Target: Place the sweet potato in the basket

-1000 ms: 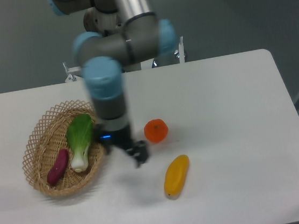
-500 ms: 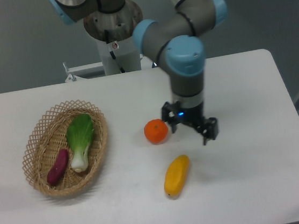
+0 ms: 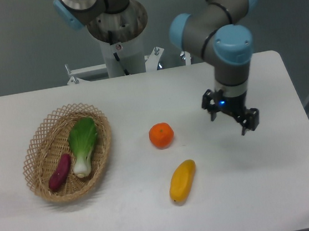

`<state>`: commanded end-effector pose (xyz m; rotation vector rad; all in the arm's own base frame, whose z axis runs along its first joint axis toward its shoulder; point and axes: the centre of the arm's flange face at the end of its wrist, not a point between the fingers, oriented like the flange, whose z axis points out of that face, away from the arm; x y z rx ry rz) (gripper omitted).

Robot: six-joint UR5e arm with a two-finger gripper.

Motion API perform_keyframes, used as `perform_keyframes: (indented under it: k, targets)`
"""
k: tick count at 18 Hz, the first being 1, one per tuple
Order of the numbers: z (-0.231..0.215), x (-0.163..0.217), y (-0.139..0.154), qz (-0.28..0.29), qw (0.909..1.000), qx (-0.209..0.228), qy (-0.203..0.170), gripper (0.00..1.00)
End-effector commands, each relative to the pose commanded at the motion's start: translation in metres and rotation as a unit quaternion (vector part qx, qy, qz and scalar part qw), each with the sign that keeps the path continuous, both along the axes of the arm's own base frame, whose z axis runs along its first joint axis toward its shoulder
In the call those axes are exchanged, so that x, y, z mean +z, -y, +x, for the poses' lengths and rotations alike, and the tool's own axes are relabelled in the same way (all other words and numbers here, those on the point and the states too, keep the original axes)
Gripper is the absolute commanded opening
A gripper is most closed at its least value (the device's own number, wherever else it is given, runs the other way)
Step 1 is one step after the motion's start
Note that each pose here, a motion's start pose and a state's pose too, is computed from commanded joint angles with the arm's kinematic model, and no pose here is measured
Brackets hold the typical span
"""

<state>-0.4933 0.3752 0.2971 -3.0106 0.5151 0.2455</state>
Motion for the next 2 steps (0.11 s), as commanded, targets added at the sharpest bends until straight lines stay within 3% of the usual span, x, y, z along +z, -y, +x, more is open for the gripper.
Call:
perform_keyframes:
  k: [2]
  targets:
    - [-0.0006,-0.0002,-0.0003,0.0,1.0,-0.001,0.0,1.0]
